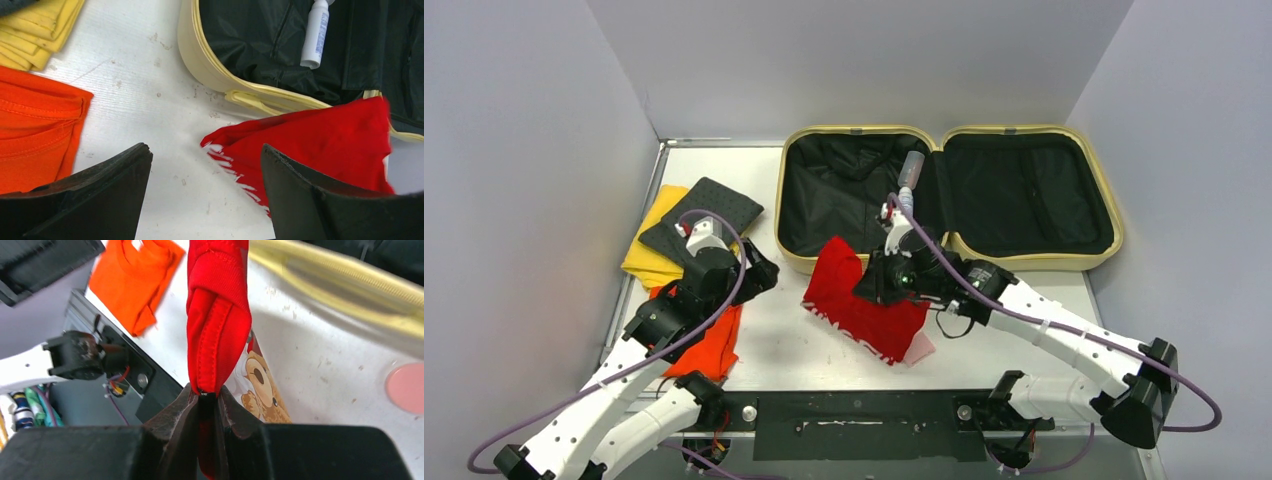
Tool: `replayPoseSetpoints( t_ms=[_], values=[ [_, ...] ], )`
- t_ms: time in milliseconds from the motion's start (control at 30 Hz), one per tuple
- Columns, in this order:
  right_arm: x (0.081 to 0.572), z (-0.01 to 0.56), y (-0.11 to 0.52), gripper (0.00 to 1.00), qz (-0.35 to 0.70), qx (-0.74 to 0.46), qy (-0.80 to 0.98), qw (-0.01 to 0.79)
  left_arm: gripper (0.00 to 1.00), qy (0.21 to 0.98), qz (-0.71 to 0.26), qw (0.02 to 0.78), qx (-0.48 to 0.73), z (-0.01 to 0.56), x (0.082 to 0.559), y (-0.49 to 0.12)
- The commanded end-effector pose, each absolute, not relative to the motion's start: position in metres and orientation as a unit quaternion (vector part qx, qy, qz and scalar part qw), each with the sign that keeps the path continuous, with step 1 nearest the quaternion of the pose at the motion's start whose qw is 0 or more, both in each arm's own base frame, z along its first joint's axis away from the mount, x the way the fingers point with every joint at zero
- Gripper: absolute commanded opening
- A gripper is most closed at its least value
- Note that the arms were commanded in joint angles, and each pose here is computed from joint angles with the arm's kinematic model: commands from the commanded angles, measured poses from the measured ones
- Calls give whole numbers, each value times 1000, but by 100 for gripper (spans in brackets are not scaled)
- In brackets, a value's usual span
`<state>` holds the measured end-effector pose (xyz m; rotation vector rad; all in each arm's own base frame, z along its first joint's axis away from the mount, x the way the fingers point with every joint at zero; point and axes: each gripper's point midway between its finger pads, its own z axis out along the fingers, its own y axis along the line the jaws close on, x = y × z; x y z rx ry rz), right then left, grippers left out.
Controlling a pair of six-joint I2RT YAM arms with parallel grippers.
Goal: Pack the luggage
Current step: Pick up the clothes from the corner of the board, then place the clothes in the luggage.
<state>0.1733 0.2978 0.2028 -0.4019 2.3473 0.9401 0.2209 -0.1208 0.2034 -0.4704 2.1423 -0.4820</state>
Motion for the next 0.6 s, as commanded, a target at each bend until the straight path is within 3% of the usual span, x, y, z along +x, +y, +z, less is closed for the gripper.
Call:
replayPoseSetpoints(
  t_ms=[0,133,367,567],
  values=[
    [184,273,300,0,404,-164,835,334,77,838,-186,474,-195,236,226,-108],
    [203,312,298,0,410,-161,819,368,77,833,-178,485,-196,243,228,-103],
    [276,389,278,0,412,-101,778,464,78,821,-158,512,-196,258,234,-94],
    [346,411,263,0,421,-5,755,503,79,812,-128,537,-191,270,242,-84]
  ],
)
